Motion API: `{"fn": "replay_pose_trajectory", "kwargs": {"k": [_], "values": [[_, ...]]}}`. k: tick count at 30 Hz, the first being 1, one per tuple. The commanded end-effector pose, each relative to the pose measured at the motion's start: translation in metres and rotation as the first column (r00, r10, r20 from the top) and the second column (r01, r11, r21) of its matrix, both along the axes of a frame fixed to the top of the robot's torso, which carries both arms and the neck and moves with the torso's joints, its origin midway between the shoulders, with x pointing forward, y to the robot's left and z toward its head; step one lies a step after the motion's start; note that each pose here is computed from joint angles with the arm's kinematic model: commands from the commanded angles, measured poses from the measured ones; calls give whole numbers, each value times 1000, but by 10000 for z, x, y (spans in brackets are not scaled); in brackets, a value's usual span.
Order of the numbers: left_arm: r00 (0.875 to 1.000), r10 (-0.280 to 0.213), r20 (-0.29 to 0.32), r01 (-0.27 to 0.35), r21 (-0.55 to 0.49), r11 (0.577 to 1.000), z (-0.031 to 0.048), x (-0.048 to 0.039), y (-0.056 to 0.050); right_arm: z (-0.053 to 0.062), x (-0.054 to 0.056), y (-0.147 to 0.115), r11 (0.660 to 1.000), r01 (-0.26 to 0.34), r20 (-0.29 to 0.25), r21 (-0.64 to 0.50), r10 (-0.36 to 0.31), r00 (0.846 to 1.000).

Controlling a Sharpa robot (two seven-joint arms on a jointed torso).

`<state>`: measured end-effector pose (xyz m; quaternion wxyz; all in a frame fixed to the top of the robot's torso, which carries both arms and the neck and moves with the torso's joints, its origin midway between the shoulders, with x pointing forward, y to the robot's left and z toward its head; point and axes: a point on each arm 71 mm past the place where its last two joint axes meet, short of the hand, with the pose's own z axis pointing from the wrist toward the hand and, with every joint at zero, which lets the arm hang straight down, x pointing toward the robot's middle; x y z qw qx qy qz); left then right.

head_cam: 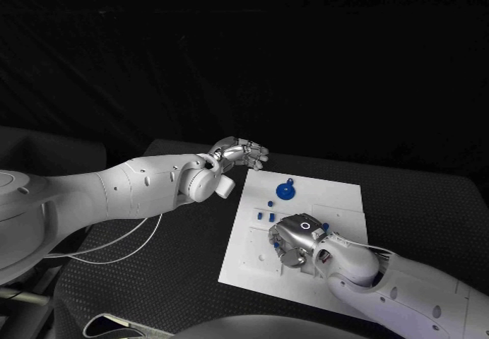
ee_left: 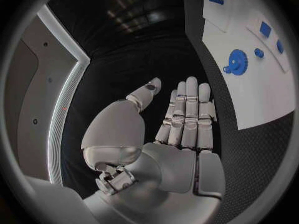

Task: Assemble the parts on the task board

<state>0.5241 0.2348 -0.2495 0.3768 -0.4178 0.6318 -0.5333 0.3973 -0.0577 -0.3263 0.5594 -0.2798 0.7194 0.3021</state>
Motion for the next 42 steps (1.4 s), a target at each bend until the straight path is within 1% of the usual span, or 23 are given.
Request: {"fn": "replay_pose_trajectory", "kwargs": {"k": [1,6,10,12,17,19,20,21,22,23,24,27,28,29,31,35,38,42], "values": [[1000,-13,-2,13,-13,1000,9,-4,-10,-28,-30,-59,1000,12,-24,19,-11,1000],[1000,-10,-2,10,-12,1000,8,-2,8,28,-51,-123,998,33,-4,50,-33,999],[1000,-7,-3,7,-10,1000,8,-2,27,140,-32,-169,996,43,23,79,-45,999],[1000,-5,-3,5,-9,1000,8,-1,39,228,-4,-199,995,48,39,90,-52,998],[1000,2,-4,-2,-6,1000,7,-2,73,516,116,-317,991,62,84,117,-72,994],[1000,0,-4,0,-6,1000,8,-3,69,628,165,-387,989,76,89,125,-88,992],[1000,0,-4,0,-7,1000,8,-3,67,656,182,-411,989,82,85,122,-93,992],[1000,-1,-3,1,-7,1000,8,-4,65,701,221,-455,988,98,64,115,-105,992],[1000,-1,-3,1,-7,1000,9,-3,65,743,270,-514,986,129,24,109,-132,991],[1000,0,-2,0,-7,1000,9,-2,66,776,313,-566,985,152,3,86,-152,988],[1000,1,-2,-1,-7,1000,9,-2,71,804,350,-610,986,155,-4,55,-155,988],[1000,3,-1,-3,-6,1000,9,1,76,874,482,-779,981,193,-20,20,-192,981],[1000,2,-1,-2,-6,1000,9,1,73,882,527,-827,981,193,-29,4,-193,981],[1000,2,-1,-2,-6,1000,9,-1,77,891,573,-878,979,206,-32,-2,-206,978],[1000,2,-1,-2,-6,1000,9,0,75,883,621,-962,975,219,-35,-32,-220,975],[1000,5,-2,-5,-5,1000,8,0,90,827,653,-1048,969,224,-41,-101,-229,973],[1000,2,-1,-2,-7,1000,9,0,77,769,680,-1092,964,231,-52,-135,-240,969],[1000,3,-2,-3,-6,1000,9,-1,83,662,646,-1110,961,225,-68,-159,-238,969]]}}
